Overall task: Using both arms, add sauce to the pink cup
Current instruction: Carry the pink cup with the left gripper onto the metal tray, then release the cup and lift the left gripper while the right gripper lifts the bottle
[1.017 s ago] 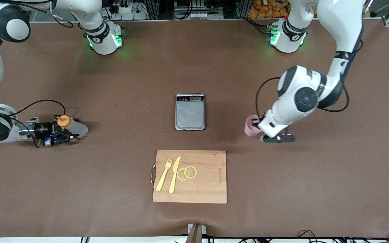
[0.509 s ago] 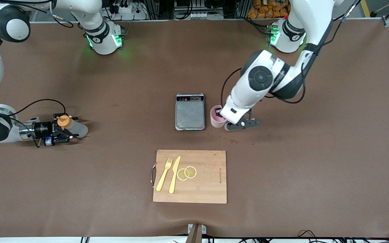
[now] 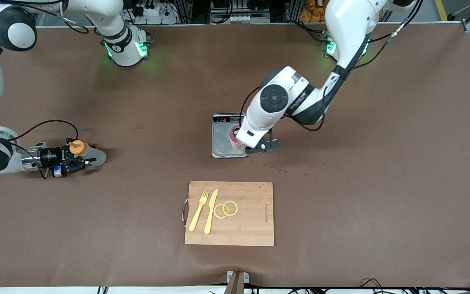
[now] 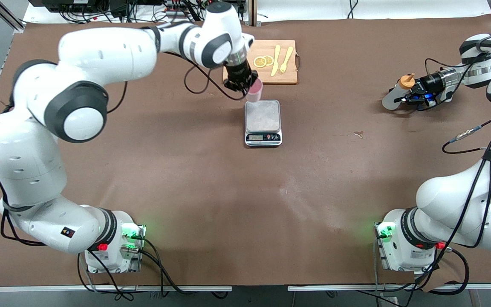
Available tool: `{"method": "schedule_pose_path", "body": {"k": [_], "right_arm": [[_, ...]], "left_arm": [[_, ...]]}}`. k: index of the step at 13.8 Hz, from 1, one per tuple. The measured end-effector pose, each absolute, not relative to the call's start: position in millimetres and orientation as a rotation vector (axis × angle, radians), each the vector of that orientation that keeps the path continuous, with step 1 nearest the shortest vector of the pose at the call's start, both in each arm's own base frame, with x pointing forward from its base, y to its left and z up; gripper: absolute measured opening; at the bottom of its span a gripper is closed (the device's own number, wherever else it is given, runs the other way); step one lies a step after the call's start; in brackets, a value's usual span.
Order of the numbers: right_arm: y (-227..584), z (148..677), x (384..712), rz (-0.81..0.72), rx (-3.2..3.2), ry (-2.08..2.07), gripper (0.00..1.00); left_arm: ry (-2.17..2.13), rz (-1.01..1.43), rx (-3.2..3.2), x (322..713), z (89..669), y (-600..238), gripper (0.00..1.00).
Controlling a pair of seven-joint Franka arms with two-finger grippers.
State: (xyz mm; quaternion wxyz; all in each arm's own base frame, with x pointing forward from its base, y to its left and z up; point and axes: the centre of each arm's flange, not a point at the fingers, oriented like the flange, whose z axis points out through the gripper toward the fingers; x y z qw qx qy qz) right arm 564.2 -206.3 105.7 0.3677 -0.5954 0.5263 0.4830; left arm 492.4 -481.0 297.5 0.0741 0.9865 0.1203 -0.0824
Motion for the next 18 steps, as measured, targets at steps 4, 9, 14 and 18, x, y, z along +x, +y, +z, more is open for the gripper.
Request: {"method": "schedule_pose_path", "body": {"k": [4,9,14,18], "right_arm": [[-178.8,126.2,592.1,1.250,-1.595,1.364,0.40],[-167.1,169.3,622.0,1.240,-1.669,1.453,0.39],[-115.8,224.6,649.0,1.259,-1.789,1.569,0.38],[-50.6,284.9,673.1,1.227,-1.900,1.708,0.38]], "left_arm": [[0.342,-0.289,2.984,474.8,271.9,-498.5,0.04],[0.352,-0.264,2.998,472.1,257.0,-508.8,0.04],[0.341,-0.251,3.004,470.5,251.8,-512.4,0.07],[0.379,-0.207,2.976,480.7,267.7,-517.1,0.48]]}}
